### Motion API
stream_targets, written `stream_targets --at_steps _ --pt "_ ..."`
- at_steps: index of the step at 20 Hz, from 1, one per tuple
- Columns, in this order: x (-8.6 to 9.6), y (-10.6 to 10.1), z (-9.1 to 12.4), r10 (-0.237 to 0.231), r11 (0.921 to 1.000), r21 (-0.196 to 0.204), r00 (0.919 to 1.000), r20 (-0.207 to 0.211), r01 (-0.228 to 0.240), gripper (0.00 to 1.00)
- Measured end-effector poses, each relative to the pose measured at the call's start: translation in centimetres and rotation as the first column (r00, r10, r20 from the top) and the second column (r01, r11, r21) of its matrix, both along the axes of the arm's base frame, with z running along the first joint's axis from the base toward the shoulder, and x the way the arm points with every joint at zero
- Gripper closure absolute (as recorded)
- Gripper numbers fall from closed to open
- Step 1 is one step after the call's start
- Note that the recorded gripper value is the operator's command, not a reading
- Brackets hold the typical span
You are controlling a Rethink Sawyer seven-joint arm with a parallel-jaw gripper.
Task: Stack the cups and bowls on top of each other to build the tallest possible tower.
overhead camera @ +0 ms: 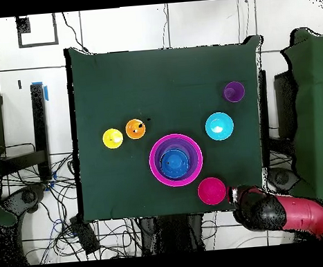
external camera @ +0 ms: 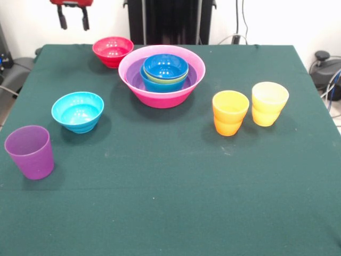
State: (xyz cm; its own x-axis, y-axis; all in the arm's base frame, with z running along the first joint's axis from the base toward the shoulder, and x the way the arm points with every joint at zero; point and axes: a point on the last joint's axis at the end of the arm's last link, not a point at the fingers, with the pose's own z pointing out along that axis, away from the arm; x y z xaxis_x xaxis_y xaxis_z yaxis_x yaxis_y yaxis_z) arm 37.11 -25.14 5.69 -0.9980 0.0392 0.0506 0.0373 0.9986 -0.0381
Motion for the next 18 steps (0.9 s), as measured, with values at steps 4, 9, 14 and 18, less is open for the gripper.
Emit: stream_targets --at_steps 4,9,14,18 --pt "0.1 -0.2 0.2 -0.003 1.0000 -0.004 1.0000 0.003 0.003 0.00" --pt "-0.6 0.3 -0.9 -0.008 0.9998 0.019 0.9998 -0.018 0.009 0.00" --pt "-1.4 0.7 -2.3 -0.003 0.9991 0.043 0.9992 -0.040 0.005 0.00" --pt "-2.1 1.3 -4.3 0.023 0.9973 0.071 0.9980 -0.058 -0.019 0.00"
